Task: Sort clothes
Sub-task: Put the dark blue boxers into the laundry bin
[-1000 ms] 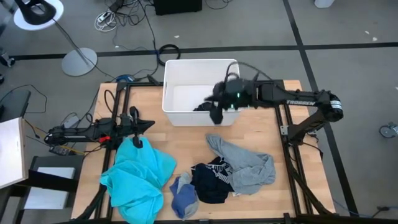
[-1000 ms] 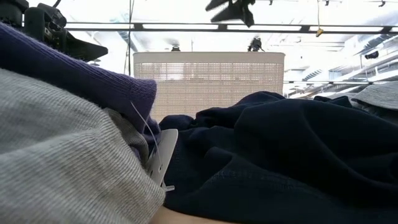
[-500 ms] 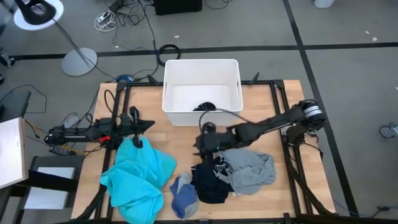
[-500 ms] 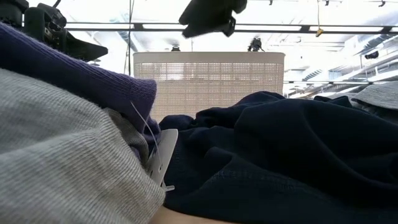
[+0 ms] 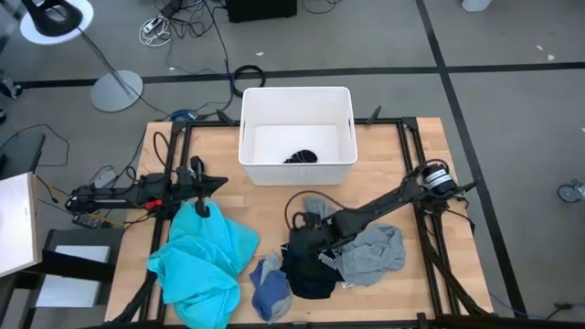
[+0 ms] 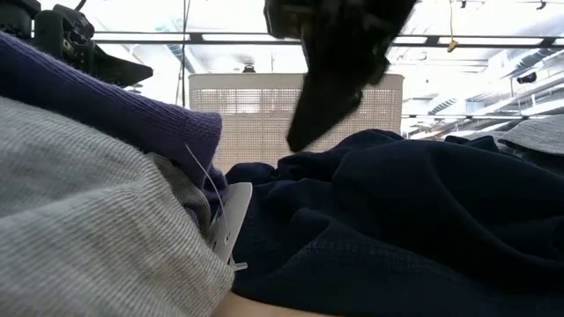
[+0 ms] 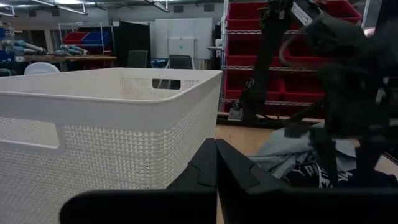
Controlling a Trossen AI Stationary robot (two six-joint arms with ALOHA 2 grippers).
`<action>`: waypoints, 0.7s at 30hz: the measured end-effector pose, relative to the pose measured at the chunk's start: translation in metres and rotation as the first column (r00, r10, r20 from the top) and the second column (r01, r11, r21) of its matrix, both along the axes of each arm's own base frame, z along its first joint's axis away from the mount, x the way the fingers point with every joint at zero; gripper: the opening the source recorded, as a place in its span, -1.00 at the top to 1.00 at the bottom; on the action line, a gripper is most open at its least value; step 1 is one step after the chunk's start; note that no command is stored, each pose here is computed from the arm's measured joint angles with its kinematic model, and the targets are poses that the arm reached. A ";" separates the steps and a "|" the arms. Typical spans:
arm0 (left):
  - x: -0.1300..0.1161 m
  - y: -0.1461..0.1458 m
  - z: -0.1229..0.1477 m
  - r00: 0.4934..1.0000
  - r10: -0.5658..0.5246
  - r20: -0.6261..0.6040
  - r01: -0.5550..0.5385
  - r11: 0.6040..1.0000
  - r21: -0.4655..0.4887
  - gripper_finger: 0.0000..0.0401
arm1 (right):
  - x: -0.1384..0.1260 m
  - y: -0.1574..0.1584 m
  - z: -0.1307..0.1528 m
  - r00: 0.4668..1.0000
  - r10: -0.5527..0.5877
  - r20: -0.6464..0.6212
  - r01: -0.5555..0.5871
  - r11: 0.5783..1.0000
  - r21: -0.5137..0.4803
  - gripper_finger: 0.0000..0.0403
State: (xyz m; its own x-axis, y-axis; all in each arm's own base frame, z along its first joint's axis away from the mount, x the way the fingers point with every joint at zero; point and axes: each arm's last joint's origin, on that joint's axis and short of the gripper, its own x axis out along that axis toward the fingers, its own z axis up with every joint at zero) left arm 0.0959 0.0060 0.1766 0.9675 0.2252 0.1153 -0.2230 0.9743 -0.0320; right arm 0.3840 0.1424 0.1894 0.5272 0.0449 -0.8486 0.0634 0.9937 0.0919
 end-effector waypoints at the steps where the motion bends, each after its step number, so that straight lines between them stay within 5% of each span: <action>1: 0.000 0.000 0.000 1.000 0.000 0.000 0.000 1.000 0.000 0.99 | 0.000 0.003 -0.006 1.000 0.001 -0.018 -0.001 1.000 0.008 0.17; 8: 0.000 0.000 0.000 1.000 0.000 0.000 0.000 1.000 0.000 0.99 | 0.005 0.015 -0.050 0.993 -0.035 -0.112 0.034 0.999 -0.012 0.28; 12: 0.000 0.000 0.000 1.000 0.000 0.001 0.000 1.000 0.000 0.99 | 0.006 0.017 -0.059 0.992 -0.036 -0.122 0.034 0.999 -0.020 0.81; 17: 0.000 0.000 0.000 1.000 0.000 0.000 0.000 1.000 0.000 0.99 | -0.005 0.011 -0.023 0.996 -0.030 -0.090 0.024 0.997 -0.073 0.94; 21: 0.000 0.000 0.000 1.000 0.000 0.000 0.000 1.000 0.000 0.99 | -0.012 0.000 0.056 0.993 -0.026 0.115 0.041 0.990 -0.134 0.96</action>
State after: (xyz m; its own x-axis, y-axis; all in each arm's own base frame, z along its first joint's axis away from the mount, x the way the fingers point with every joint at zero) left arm 0.0959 0.0060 0.1766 0.9675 0.2255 0.1149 -0.2232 0.9742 -0.0319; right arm 0.3721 0.1424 0.2457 0.6189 -0.0856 -0.7808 0.0935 0.9950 -0.0350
